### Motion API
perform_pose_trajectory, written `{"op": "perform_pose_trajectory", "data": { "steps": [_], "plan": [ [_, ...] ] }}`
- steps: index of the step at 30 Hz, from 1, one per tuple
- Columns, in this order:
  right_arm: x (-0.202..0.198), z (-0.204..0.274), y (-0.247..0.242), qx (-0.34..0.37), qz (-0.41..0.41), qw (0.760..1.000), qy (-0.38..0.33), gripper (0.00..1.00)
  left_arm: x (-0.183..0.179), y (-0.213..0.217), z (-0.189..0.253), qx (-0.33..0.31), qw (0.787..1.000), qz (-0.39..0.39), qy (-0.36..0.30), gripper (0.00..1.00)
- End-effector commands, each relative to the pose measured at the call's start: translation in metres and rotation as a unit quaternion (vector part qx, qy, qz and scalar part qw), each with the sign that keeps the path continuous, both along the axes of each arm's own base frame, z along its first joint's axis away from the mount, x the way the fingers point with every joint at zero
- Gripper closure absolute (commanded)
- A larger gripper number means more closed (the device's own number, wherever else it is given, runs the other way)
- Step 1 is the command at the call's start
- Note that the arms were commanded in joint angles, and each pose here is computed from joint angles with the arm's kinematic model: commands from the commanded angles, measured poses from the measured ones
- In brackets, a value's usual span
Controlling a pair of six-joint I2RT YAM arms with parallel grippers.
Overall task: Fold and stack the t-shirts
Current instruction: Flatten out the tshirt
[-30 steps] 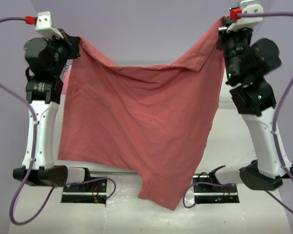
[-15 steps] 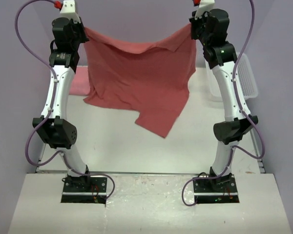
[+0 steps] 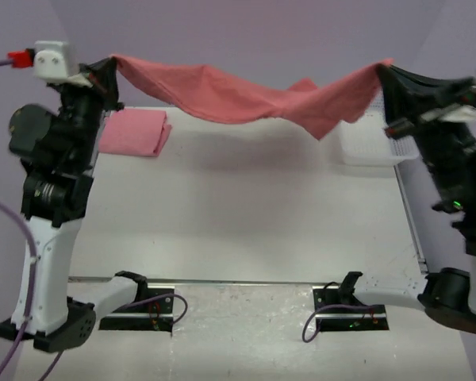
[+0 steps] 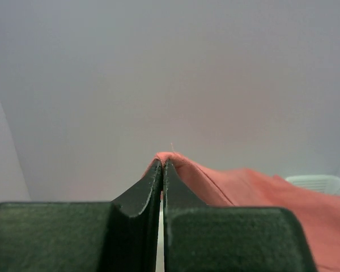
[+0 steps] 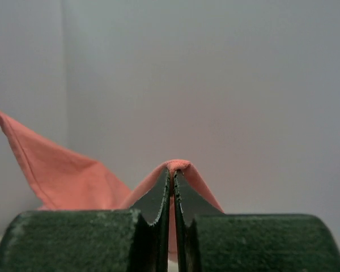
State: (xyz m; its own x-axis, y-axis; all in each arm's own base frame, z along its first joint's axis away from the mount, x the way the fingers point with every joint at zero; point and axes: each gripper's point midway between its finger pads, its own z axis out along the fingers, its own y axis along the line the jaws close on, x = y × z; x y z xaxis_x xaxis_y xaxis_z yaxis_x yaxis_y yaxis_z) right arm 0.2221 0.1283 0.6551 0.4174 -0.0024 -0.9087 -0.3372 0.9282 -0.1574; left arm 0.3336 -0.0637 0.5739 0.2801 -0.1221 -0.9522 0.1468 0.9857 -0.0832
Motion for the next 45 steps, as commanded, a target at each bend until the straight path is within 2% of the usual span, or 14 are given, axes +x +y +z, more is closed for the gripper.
{"op": "perform_pose_trajectory", "data": {
  "steps": [1,6,9,13,17,20,21,25,27,29,30,38,44,45],
  "plan": [
    [-0.038,-0.005,-0.060,0.044,-0.050,0.998,0.018,1.00,-0.067,0.009,0.010,-0.024,0.999,-0.018,-0.022,1.00],
    [-0.038,-0.042,-0.055,0.021,-0.078,0.996,0.044,1.00,-0.132,0.028,0.018,-0.029,0.998,-0.014,-0.055,1.00],
    [-0.038,-0.040,-0.036,0.018,-0.062,0.998,0.016,1.00,-0.119,0.022,0.015,-0.030,0.998,-0.020,-0.046,1.00],
    [-0.021,-0.024,-0.014,0.028,-0.035,0.997,-0.056,1.00,-0.051,0.006,-0.020,-0.036,0.999,-0.014,-0.023,1.00],
    [0.062,-0.052,0.016,0.019,-0.008,1.000,-0.020,1.00,0.053,-0.005,-0.066,-0.018,0.999,0.031,0.005,1.00],
    [0.133,-0.061,-0.010,0.012,-0.038,0.999,-0.014,1.00,0.133,-0.010,-0.093,0.008,0.998,0.063,0.007,1.00],
    [0.185,-0.093,-0.001,-0.002,-0.039,0.999,0.024,1.00,0.156,-0.011,-0.101,0.026,0.997,0.068,0.013,1.00],
    [0.292,-0.138,-0.008,-0.008,-0.035,0.997,0.062,1.00,0.251,-0.014,-0.103,0.075,0.994,0.083,-0.003,1.00],
    [0.313,-0.121,-0.019,-0.007,-0.045,0.998,0.052,1.00,0.296,-0.003,-0.141,0.084,0.993,0.083,0.024,1.00],
    [0.358,-0.165,-0.020,-0.031,-0.055,0.992,0.108,1.00,0.312,0.004,-0.118,0.080,0.993,0.087,0.001,1.00],
    [0.355,-0.136,-0.022,-0.029,-0.060,0.995,0.078,1.00,0.331,0.009,-0.142,0.088,0.992,0.089,0.021,1.00],
    [0.331,-0.118,-0.024,-0.036,-0.063,0.995,0.071,1.00,0.307,0.020,-0.122,0.086,0.992,0.097,0.003,1.00],
    [0.238,-0.091,-0.016,-0.042,-0.067,0.996,0.048,1.00,0.216,0.012,-0.089,0.085,0.991,0.101,-0.009,1.00],
    [0.227,-0.108,-0.001,-0.052,-0.055,0.995,0.062,1.00,0.177,0.014,-0.055,0.073,0.991,0.102,-0.039,1.00]
  ]
}}
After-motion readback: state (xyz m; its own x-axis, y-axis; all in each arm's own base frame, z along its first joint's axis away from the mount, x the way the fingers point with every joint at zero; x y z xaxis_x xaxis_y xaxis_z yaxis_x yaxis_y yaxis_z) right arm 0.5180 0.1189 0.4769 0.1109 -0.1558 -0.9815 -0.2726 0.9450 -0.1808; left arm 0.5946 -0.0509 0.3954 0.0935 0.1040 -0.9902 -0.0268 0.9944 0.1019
